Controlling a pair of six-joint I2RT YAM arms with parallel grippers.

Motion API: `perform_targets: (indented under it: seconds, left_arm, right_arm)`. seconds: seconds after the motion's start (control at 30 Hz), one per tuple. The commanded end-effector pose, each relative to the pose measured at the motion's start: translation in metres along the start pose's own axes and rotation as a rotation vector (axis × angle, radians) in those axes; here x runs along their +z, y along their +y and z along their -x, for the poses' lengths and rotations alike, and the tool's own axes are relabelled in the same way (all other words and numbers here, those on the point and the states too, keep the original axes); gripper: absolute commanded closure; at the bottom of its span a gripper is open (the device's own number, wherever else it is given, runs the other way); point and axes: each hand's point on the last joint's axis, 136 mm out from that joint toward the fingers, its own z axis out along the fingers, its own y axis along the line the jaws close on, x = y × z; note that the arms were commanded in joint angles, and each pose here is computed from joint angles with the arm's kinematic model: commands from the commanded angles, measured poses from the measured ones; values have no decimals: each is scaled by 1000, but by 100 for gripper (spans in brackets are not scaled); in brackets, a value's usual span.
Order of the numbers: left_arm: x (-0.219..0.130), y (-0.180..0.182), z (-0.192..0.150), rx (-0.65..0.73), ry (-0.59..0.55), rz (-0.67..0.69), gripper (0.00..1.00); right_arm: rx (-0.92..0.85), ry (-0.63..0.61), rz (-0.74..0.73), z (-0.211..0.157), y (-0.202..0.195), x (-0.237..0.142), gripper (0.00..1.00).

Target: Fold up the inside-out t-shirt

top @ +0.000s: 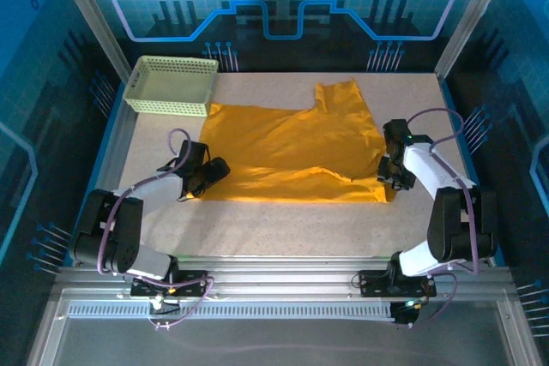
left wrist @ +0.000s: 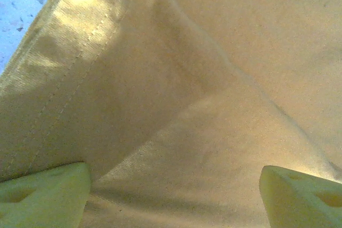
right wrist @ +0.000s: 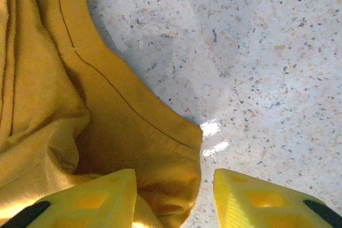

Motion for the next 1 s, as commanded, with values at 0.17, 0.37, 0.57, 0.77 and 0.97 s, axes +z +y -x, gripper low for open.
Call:
perform_targets:
  seconds: [0.17, 0.37, 0.57, 0.77, 0.97]
  left_arm:
    - [-13, 2, 9, 31, -9, 40, 14]
    - [-11, 2, 11, 26, -12, 47, 14]
    - [-5, 9, 1, 2, 23, 57, 13]
    - [-5, 10, -8, -7, 49, 36, 10]
    - [-27, -18, 13, 37, -4, -41, 11]
  right_arm:
    - [-93, -36, 240, -35, 56, -51, 58]
    - [-57, 91, 281, -64, 77, -9, 57]
    - [152, 186, 348, -57, 60, 40, 57]
    - [272, 163, 257, -40, 19, 52, 55]
    - [214, 17, 185, -8, -1, 12, 52]
